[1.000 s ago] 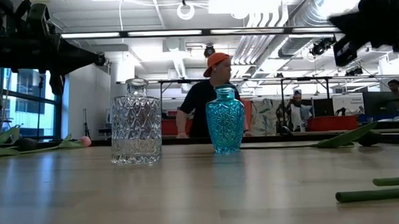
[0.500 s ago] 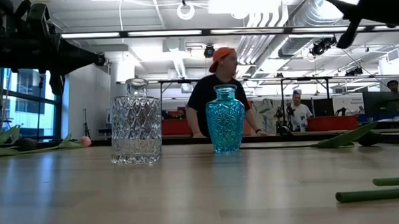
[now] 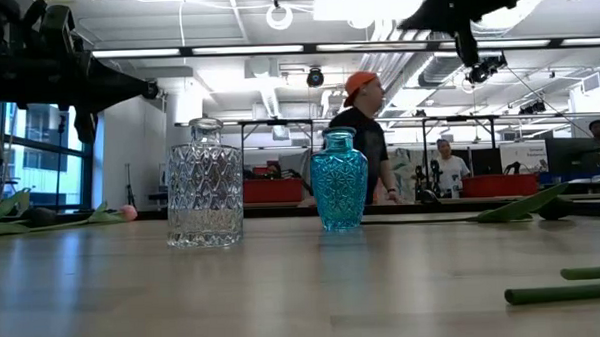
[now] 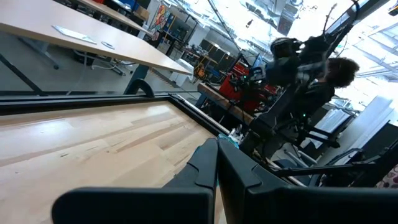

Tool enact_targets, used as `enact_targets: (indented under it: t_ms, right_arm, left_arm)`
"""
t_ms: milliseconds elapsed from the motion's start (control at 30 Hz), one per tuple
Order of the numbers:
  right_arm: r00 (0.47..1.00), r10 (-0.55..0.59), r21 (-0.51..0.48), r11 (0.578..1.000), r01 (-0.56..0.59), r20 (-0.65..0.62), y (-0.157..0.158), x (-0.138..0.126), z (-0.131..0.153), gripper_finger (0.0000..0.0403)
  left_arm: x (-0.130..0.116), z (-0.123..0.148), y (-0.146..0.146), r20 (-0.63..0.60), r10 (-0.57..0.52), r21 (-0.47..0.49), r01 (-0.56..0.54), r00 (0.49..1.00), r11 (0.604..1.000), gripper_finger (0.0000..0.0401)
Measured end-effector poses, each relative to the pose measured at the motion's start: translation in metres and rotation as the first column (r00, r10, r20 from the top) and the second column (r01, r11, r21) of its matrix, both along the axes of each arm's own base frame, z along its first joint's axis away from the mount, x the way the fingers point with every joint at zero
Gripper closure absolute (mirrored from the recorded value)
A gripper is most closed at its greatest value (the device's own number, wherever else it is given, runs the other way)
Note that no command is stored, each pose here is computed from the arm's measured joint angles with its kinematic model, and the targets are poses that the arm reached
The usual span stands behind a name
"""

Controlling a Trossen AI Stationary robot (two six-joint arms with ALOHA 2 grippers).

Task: Sort flowers into vase by color
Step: Put the right black tulip into the blue vase

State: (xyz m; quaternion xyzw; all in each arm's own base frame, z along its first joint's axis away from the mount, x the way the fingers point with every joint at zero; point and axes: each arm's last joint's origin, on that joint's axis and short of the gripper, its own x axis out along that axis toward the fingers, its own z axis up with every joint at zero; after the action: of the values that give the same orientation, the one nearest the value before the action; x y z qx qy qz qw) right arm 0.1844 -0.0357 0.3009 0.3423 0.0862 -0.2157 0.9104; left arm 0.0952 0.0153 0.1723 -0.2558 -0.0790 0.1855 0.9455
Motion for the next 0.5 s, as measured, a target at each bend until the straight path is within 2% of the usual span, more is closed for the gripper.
enact_targets:
  t_ms: [33,100,233,333,500]
  right_arm:
    - [0.992,0.018,0.021,1.0,-0.016,-0.125,-0.004,0.0,0.002,0.04]
    - [0.932,0.064,0.041,0.998,-0.053,-0.356,-0.01,-0.001,0.003,0.0389]
    - [0.733,0.191,0.074,0.979,-0.189,-0.653,-0.02,0.003,-0.006,0.0337]
    - [0.596,0.314,0.164,0.942,-0.293,-0.739,-0.025,0.011,-0.03,0.0282]
    - [0.378,0.447,0.238,0.842,-0.484,-0.811,-0.027,0.023,-0.073,0.0205]
  left_arm:
    - [0.0,0.0,0.0,0.0,0.0,0.0,0.0,1.0,1.0,0.0401]
    - [0.0,0.0,0.0,0.0,0.0,0.0,0.0,1.0,1.0,0.0401]
    - [0.0,0.0,0.0,0.0,0.0,0.0,0.0,1.0,1.0,0.0401]
    - [0.0,0.0,0.0,0.0,0.0,0.0,0.0,1.0,1.0,0.0401]
    - [0.0,0.0,0.0,0.0,0.0,0.0,0.0,1.0,1.0,0.0401]
